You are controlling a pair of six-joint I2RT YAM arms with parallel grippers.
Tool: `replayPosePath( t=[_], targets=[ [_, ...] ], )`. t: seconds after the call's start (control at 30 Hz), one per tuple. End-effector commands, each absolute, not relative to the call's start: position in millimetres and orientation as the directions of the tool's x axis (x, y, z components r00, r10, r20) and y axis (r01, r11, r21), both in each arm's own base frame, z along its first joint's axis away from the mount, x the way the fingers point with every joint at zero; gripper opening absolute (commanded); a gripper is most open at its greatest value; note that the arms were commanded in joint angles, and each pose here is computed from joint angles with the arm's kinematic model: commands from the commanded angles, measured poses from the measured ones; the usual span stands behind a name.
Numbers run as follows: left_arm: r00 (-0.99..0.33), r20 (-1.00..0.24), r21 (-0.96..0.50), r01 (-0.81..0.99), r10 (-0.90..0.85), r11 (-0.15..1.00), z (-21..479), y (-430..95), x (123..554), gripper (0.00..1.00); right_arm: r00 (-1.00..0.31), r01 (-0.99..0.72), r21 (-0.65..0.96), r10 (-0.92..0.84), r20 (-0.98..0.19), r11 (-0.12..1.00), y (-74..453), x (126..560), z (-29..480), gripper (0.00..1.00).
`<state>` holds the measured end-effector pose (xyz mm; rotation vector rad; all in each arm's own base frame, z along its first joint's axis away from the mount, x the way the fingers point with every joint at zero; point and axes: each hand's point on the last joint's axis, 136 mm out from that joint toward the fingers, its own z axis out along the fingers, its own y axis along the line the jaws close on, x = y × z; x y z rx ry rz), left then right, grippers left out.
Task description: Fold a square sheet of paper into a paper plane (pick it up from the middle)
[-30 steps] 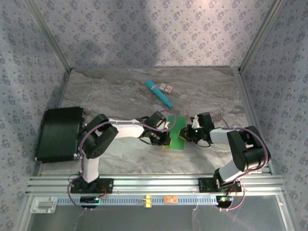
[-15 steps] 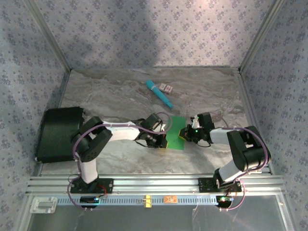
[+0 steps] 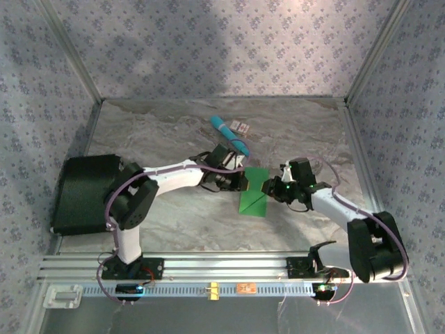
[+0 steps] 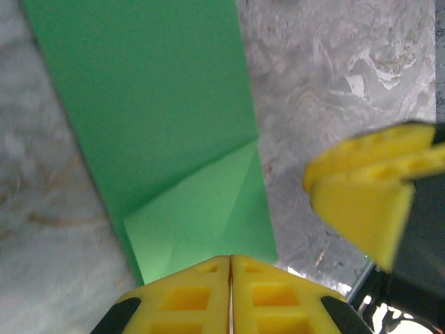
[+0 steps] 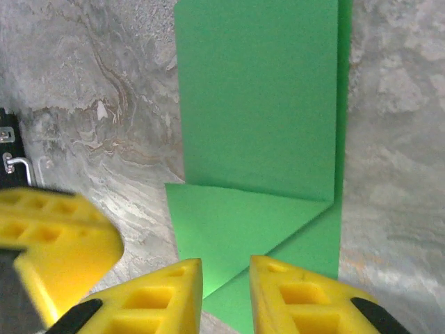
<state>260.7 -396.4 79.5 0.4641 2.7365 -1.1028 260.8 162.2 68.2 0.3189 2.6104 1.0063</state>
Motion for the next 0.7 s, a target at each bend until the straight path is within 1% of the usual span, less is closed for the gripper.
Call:
replayPosePath(
  t=[0.0, 0.1, 0.3, 0.5, 0.57, 0.67],
  targets=[
    [-0.934, -0.224, -0.600, 0.356, 0.278, 0.716, 59, -391, 263, 0.08, -0.930, 0.177, 0.631, 0.338, -0.144, 0.756, 153, 237, 54, 0.28],
    [-0.938, -0.193, -0.582, 0.345, 0.287, 0.736, 43, -388, 264, 0.08, -0.930, 0.191, 0.642, 0.347, -0.124, 0.742, 158, 229, 55, 0.33],
    [-0.945, -0.133, -0.571, 0.320, 0.300, 0.755, 17, -382, 255, 0.06, -0.938, 0.224, 0.658, 0.342, -0.054, 0.719, 171, 217, 49, 0.34],
    [-0.952, -0.091, -0.558, 0.291, 0.291, 0.777, 3, -375, 241, 0.05, -0.943, 0.238, 0.624, 0.331, -0.035, 0.744, 176, 211, 41, 0.35],
    [-0.953, -0.085, -0.561, 0.287, 0.291, 0.776, 2, -376, 237, 0.05, -0.942, 0.254, 0.592, 0.334, -0.027, 0.765, 173, 209, 36, 0.38],
    [-0.953, -0.085, -0.555, 0.288, 0.291, 0.781, 3, -378, 234, 0.05, -0.944, 0.263, 0.571, 0.330, -0.014, 0.778, 172, 207, 31, 0.38]
  ],
)
